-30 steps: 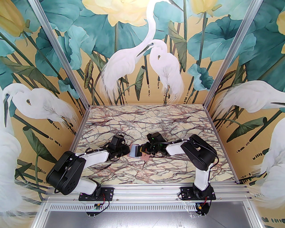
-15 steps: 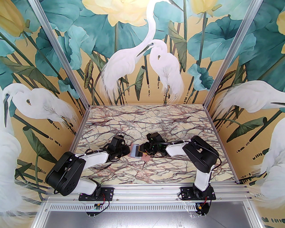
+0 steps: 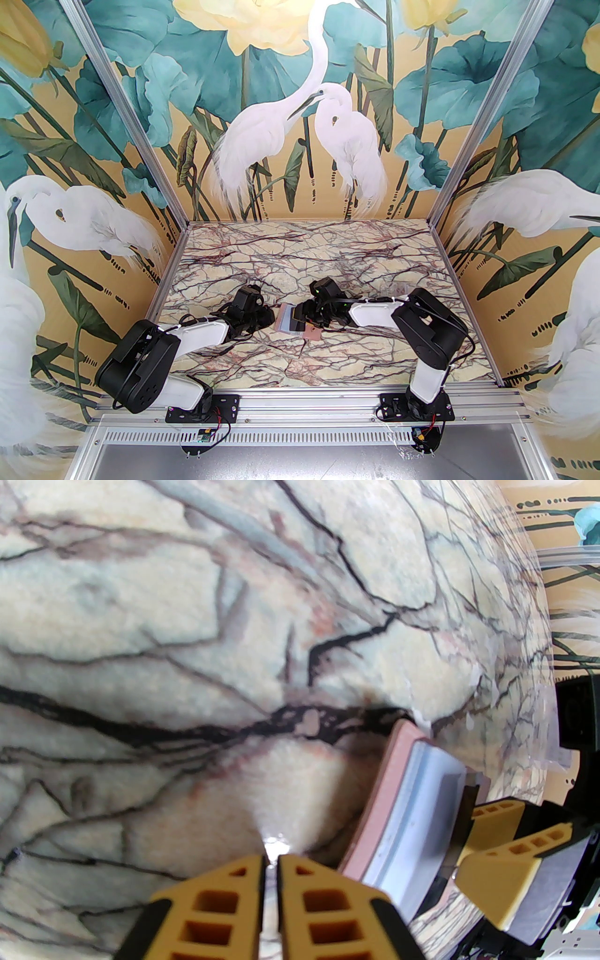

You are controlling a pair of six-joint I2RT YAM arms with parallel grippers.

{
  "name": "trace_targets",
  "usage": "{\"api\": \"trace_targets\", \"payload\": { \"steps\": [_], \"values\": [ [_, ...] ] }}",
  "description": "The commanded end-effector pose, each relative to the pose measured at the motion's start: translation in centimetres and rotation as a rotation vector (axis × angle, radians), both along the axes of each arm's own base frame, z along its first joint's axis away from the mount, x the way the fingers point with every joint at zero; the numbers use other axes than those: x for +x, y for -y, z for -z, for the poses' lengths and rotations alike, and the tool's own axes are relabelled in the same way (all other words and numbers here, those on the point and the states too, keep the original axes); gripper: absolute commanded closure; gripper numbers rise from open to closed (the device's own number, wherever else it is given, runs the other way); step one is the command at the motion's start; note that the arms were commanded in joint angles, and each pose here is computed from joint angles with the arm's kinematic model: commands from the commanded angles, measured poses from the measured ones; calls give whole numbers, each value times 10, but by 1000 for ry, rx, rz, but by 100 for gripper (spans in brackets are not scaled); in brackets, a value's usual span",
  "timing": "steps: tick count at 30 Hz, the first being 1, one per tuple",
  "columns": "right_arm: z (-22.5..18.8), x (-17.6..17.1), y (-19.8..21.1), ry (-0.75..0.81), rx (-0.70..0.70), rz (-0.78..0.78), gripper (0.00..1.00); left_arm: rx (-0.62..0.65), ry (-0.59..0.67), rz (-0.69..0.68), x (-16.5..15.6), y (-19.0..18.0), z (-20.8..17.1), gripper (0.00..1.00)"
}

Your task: Put the credit cards into the card holder

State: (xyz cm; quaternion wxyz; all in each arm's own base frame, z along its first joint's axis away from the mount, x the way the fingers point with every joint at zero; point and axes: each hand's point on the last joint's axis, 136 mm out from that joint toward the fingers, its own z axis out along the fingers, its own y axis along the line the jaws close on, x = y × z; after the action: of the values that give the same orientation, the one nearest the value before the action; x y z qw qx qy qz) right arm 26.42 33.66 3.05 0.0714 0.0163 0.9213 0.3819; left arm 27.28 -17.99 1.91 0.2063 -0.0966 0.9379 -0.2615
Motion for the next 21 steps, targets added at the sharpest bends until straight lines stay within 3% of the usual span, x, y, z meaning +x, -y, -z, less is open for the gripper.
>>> {"api": "trace_targets", "payload": {
  "steps": [1, 11, 21],
  "values": [
    [21, -7, 10, -30, -109, -39, 53, -38, -39, 43, -18, 6, -3, 83],
    [18, -7, 7, -18, -139, -106, 52, -48, -15, 38, -23, 3, -23, 77],
    [10, -7, 1, -11, -140, -168, 49, -120, -40, 126, -18, 27, -16, 77]
  ]
}}
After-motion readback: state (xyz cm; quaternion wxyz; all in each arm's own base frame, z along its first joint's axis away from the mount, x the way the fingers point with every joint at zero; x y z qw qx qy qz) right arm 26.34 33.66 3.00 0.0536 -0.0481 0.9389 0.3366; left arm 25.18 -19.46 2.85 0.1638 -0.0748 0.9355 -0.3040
